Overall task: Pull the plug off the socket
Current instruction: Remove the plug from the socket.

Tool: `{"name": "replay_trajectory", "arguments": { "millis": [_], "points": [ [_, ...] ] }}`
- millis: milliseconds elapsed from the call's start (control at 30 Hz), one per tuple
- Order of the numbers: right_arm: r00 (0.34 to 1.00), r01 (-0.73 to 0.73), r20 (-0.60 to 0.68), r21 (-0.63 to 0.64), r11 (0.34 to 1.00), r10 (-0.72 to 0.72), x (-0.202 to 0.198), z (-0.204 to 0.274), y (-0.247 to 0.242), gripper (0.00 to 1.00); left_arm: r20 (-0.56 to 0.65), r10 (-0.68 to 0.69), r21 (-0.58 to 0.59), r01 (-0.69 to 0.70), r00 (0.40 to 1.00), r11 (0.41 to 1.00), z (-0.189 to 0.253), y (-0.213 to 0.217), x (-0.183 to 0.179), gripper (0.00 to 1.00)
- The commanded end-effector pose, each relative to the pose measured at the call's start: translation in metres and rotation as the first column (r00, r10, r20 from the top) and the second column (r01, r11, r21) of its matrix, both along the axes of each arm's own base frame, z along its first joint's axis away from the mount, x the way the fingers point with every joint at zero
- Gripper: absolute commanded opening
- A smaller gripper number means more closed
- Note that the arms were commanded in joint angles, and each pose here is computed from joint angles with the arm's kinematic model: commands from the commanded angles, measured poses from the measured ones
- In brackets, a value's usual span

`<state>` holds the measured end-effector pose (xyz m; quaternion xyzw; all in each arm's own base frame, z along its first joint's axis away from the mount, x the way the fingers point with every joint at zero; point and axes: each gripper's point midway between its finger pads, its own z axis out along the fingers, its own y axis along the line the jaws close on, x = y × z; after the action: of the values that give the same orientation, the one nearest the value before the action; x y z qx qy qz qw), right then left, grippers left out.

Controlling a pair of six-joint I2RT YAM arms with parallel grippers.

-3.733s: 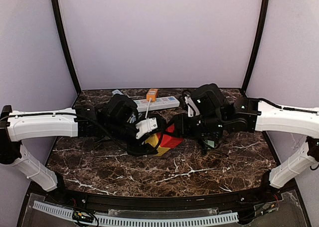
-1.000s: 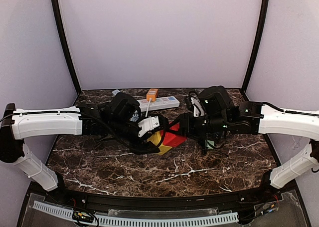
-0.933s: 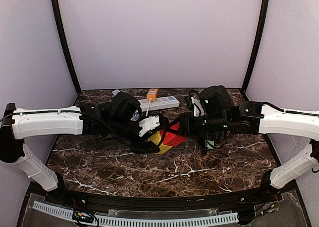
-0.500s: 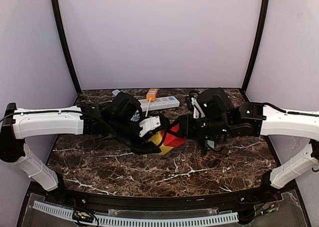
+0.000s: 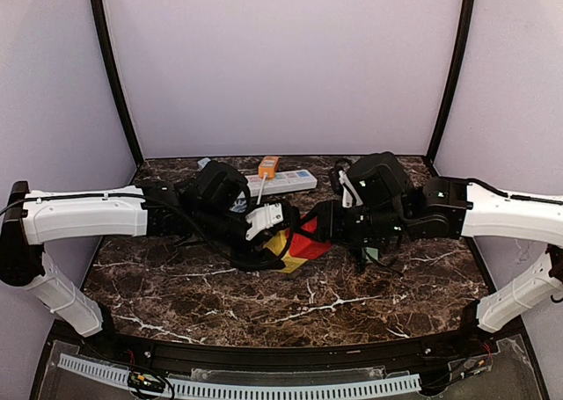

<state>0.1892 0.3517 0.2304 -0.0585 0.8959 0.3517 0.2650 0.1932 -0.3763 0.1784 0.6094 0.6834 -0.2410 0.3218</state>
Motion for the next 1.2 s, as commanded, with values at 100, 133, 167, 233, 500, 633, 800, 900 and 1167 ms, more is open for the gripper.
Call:
{"name": "replay_trajectory", "arguments": {
  "millis": [100, 133, 167, 233, 500, 633, 800, 900, 1167],
  "points": [
    [0.999, -0.051, 0.007, 0.055, 0.997, 0.051, 0.008, 0.026, -0.006, 0.00, 0.006, -0.010, 0.077, 0.009, 1.000, 0.997, -0.011, 0.015, -0.013, 0.01],
    [0.999, -0.048, 0.008, 0.053, 0.997, 0.048, 0.011, 0.026, -0.007, 0.00, 0.008, -0.029, 0.073, 0.028, 1.000, 0.997, -0.010, 0.013, -0.018, 0.01],
    [0.999, -0.052, 0.005, 0.055, 0.997, 0.051, 0.013, 0.026, -0.008, 0.00, 0.009, -0.037, 0.071, 0.036, 0.999, 0.997, -0.010, 0.013, -0.020, 0.01],
    [0.998, -0.061, -0.002, 0.063, 0.996, 0.061, 0.016, 0.026, -0.009, 0.00, 0.014, -0.053, 0.071, 0.052, 0.999, 0.996, -0.010, 0.012, -0.025, 0.01],
    [0.998, -0.066, 0.001, 0.084, 0.994, 0.066, 0.021, 0.029, -0.012, 0.00, 0.034, -0.053, 0.068, 0.050, 0.998, 0.996, -0.007, 0.013, -0.025, 0.01],
    [0.998, -0.061, -0.002, 0.086, 0.994, 0.062, 0.019, 0.026, -0.014, 0.00, 0.041, -0.001, 0.077, -0.002, 0.999, 0.997, -0.007, 0.014, -0.016, 0.01],
    [0.999, -0.046, 0.026, 0.079, 0.996, 0.044, 0.012, 0.029, -0.016, 0.00, -0.019, 0.047, 0.052, -0.046, 0.999, 0.998, -0.002, 0.015, -0.004, 0.01],
    [0.998, -0.039, 0.046, 0.061, 0.997, 0.036, 0.010, 0.032, -0.016, 0.00, -0.042, 0.078, 0.041, -0.076, 0.996, 0.996, 0.000, 0.019, 0.005, 0.01],
    [0.998, -0.043, 0.053, 0.045, 0.998, 0.040, 0.004, 0.031, -0.011, 0.00, -0.058, 0.114, 0.038, -0.112, 0.992, 0.993, 0.001, 0.023, 0.016, 0.01]
  ]
}}
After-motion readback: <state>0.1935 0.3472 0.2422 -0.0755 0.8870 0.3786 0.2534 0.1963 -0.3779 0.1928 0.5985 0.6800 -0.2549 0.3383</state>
